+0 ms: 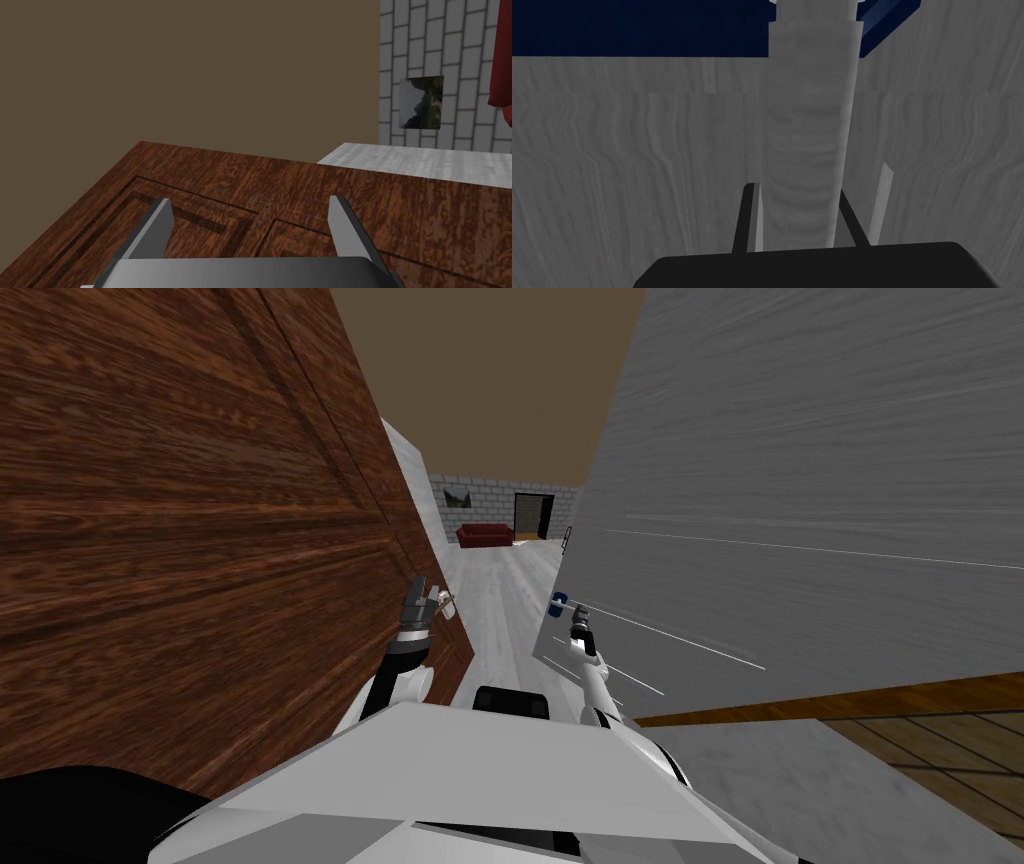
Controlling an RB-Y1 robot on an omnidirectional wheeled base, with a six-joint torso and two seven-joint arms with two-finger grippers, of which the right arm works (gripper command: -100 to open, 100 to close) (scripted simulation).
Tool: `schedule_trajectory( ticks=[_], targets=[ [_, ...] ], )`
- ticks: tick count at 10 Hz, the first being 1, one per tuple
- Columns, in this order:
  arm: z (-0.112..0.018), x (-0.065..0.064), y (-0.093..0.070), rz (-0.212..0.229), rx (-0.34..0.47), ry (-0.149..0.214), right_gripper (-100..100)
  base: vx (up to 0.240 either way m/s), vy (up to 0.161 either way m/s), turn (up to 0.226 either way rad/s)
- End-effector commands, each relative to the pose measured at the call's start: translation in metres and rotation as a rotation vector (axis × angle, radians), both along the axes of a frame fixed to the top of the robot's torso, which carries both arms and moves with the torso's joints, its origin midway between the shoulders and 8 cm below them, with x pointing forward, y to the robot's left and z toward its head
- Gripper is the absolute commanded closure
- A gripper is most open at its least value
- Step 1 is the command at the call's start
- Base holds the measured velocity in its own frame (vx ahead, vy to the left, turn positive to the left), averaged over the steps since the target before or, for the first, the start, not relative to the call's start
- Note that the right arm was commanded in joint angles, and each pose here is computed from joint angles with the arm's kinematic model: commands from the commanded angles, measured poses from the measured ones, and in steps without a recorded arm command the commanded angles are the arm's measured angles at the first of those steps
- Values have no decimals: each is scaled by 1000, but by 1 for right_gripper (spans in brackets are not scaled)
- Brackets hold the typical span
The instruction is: Push the door open
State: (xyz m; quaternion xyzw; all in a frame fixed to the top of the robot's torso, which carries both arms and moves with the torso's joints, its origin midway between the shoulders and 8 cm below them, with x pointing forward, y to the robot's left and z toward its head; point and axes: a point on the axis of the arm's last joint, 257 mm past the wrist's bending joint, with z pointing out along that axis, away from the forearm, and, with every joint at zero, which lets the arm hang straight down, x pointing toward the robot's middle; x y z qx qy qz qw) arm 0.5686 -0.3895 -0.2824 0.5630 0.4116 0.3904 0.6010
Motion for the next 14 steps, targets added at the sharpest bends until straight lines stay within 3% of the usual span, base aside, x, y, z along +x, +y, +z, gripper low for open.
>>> schedule_trajectory(
  ticks=[1,3,6,8,11,14],
  targets=[
    [11,-3,-23,-26,-22,-19,100,20,-19,13],
    [14,-3,-34,-58,-27,-25,100,80,-26,-40],
    [14,-3,-34,-58,-27,-25,100,34,-3,-2],
    [15,-4,-44,-91,-27,-28,100,91,-14,-36],
    [15,-4,-44,-91,-27,-28,100,44,-11,-3],
    [16,-5,-51,-122,-24,-30,100,88,-13,-37]
  ],
)
